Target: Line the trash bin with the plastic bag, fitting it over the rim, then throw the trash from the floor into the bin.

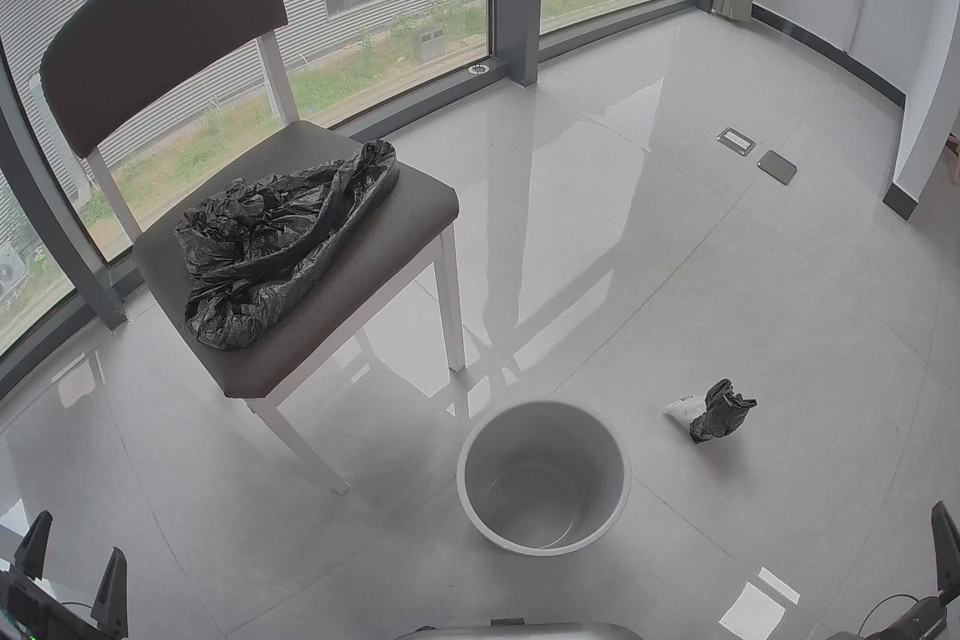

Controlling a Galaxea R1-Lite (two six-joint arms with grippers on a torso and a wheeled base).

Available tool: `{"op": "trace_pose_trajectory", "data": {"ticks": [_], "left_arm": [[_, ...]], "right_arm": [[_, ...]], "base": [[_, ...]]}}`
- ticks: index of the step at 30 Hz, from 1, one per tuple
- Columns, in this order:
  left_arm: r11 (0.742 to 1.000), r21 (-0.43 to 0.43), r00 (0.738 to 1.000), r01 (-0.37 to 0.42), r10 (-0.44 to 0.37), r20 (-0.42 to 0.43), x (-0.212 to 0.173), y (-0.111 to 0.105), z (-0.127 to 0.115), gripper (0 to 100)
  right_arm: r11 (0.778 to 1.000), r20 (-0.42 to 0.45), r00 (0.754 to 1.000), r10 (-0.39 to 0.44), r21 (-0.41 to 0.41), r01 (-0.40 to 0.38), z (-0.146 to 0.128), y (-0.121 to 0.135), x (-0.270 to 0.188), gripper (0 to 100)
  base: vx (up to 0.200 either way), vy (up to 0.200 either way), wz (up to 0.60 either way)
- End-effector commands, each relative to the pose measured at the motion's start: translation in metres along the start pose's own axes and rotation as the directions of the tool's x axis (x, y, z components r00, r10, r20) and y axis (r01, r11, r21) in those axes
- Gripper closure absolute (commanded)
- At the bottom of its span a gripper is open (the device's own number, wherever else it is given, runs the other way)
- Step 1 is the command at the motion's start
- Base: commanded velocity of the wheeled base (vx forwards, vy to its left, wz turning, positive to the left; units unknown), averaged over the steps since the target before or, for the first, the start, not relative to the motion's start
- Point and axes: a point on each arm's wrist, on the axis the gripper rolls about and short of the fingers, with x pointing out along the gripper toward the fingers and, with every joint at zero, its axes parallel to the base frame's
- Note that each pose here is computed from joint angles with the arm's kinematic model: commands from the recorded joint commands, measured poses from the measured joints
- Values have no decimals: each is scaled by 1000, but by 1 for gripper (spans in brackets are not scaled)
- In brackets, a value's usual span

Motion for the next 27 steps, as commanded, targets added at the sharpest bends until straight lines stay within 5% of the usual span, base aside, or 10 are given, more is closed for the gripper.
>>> {"op": "trace_pose_trajectory", "data": {"ticks": [1,8,14,22,25,27], "left_arm": [[1000,0,1000,0,0,-4,0,0,-5,0],[1000,0,1000,0,0,-1,0,0,-5,0],[1000,-8,1000,1,-1,-3,0,0,-5,0],[1000,-18,1000,-9,9,2,0,0,-5,0],[1000,4,994,27,-27,108,-5,0,18,0],[991,-12,982,135,-132,135,-5,-1,64,0]], "right_arm": [[997,-60,996,68,-22,-69,15,-1,2,0],[994,-148,989,12,-101,-27,41,1,9,0],[989,-297,948,-113,-121,80,66,3,20,0],[982,-323,931,-173,-126,138,69,2,26,0],[975,-335,919,-210,-147,169,67,1,28,0],[967,-343,911,-228,-189,170,62,0,28,0]], "base": [[0,0,0],[0,0,0],[0,0,0],[0,0,0],[0,0,0],[0,0,0]]}}
